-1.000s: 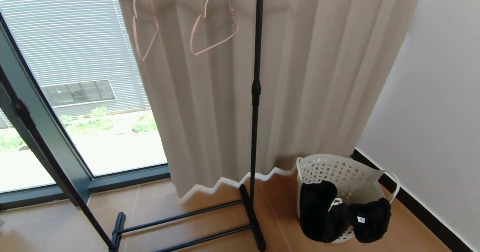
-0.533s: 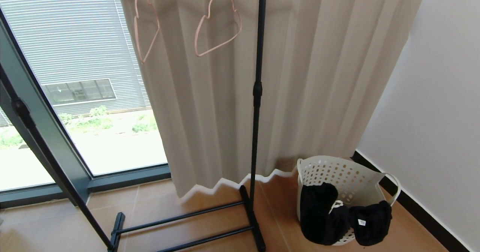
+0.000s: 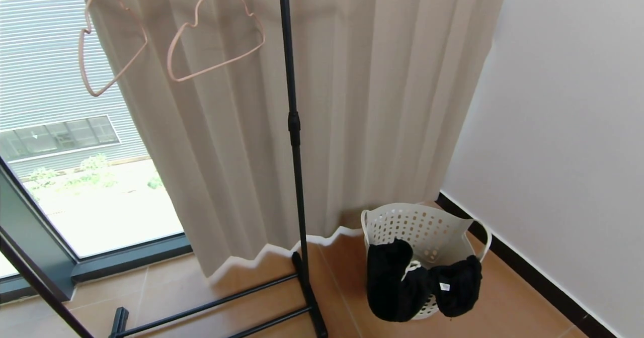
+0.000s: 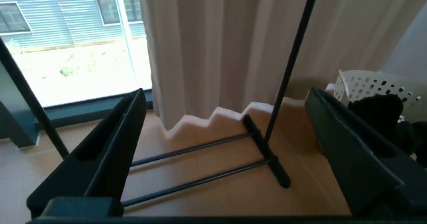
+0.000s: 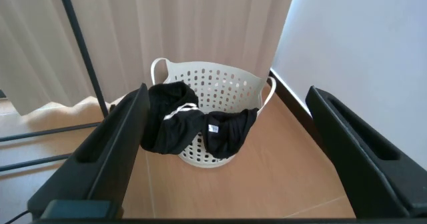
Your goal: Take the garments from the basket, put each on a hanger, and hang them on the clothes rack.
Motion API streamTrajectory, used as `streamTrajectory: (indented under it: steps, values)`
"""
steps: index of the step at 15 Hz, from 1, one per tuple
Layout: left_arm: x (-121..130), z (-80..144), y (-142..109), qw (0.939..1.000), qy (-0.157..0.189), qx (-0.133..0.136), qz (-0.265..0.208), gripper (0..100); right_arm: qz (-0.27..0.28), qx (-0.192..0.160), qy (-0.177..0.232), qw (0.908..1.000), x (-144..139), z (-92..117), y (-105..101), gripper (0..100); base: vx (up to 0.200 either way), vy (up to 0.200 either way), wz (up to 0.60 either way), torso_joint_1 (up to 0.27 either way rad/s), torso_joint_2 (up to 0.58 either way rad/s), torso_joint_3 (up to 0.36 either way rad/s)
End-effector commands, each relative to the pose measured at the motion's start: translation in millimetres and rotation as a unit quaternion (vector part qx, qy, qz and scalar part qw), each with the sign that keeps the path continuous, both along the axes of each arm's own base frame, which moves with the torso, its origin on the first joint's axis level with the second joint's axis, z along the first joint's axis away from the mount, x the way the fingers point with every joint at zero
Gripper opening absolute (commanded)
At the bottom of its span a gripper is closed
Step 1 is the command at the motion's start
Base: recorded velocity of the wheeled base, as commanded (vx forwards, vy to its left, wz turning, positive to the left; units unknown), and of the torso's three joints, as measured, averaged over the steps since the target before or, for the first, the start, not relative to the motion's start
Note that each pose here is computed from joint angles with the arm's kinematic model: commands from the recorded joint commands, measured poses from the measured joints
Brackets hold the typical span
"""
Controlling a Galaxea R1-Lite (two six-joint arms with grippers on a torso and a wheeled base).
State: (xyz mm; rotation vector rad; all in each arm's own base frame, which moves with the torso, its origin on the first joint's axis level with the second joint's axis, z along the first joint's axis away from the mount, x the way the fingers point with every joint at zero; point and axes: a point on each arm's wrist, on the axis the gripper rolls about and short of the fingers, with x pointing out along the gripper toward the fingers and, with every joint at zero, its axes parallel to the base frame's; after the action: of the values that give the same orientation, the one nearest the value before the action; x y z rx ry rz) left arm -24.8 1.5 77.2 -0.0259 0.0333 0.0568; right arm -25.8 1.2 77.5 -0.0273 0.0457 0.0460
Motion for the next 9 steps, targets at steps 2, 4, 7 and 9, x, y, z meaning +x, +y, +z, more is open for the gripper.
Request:
streamTrajectory:
  steps: [2,4,7,9]
  values:
    - [0.2,-0.3,0.0,1.0,0.001,-0.001,0.0,100,0.0,0.0,0.001,1.0,0.2,-0.3,0.0,100,0.0,0.0,0.0,0.0,0.0,0.0]
    - [0.1,0.1,0.0,1.0,0.001,0.0,0.0,100,0.0,0.0,0.001,1.0,0.2,-0.1,0.0,100,0.0,0.0,0.0,0.0,0.0,0.0]
    - [0.1,0.1,0.0,1.0,0.001,0.0,0.001,100,0.0,0.0,0.0,1.0,0.1,-0.2,0.0,100,0.0,0.0,0.0,0.0,0.0,0.0]
    - [0.1,0.1,0.0,1.0,0.001,0.0,0.0,100,-0.001,0.006,0.0,1.0,0.1,-0.2,-0.1,100,0.0,0.0,0.0,0.0,0.0,0.0]
